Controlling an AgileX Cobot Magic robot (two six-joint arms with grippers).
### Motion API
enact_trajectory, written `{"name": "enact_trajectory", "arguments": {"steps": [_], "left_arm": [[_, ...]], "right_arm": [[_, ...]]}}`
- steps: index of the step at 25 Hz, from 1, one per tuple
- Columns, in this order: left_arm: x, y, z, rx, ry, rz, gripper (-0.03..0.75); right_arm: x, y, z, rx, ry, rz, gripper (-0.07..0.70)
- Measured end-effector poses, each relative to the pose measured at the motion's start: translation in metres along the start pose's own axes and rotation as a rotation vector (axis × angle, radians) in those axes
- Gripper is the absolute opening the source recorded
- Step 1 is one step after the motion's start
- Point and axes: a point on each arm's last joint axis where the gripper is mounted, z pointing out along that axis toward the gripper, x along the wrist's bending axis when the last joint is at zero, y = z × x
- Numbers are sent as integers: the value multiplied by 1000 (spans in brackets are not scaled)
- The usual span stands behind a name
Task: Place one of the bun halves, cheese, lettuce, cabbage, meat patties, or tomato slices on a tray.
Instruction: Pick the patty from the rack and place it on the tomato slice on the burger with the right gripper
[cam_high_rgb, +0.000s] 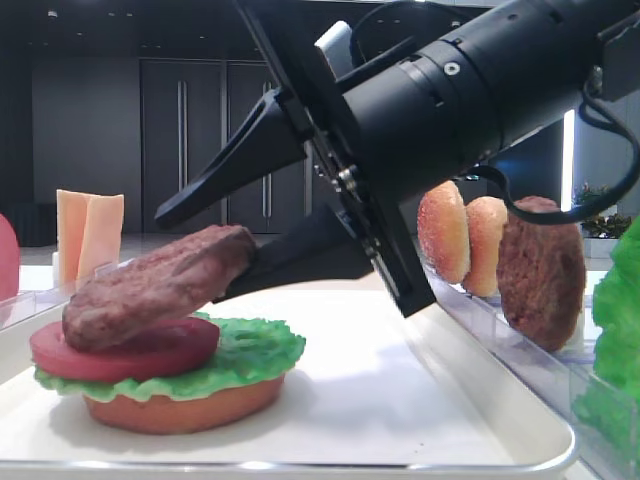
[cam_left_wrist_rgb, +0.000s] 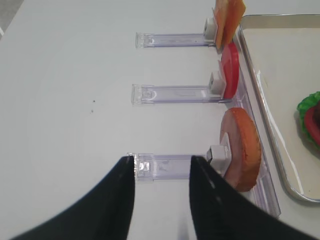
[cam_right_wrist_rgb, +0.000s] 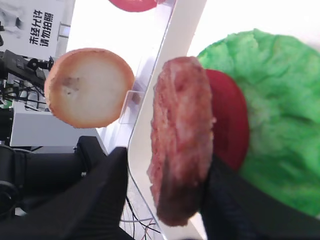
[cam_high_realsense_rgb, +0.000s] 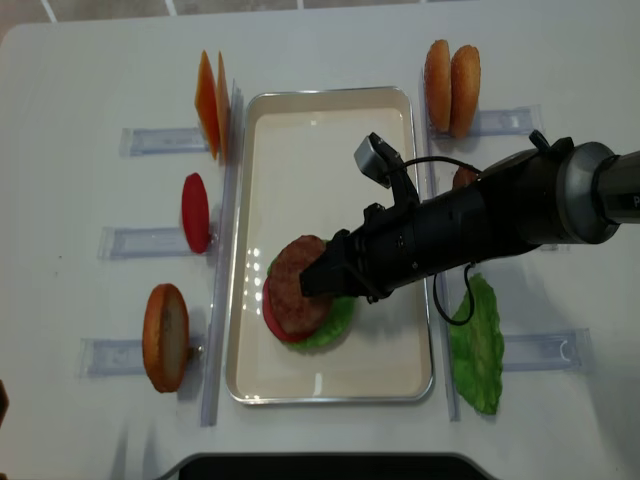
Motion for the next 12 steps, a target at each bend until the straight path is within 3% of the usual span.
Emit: {"name": "enact_trajectory", "arguments": {"steps": [5, 12], "left_arm": [[0, 0, 0, 0, 0, 0, 282], [0, 0, 0, 0, 0, 0, 282]], "right_arm": [[4, 0, -4, 7, -19, -40, 342], [22, 7, -22, -37, -107, -158, 342]]}}
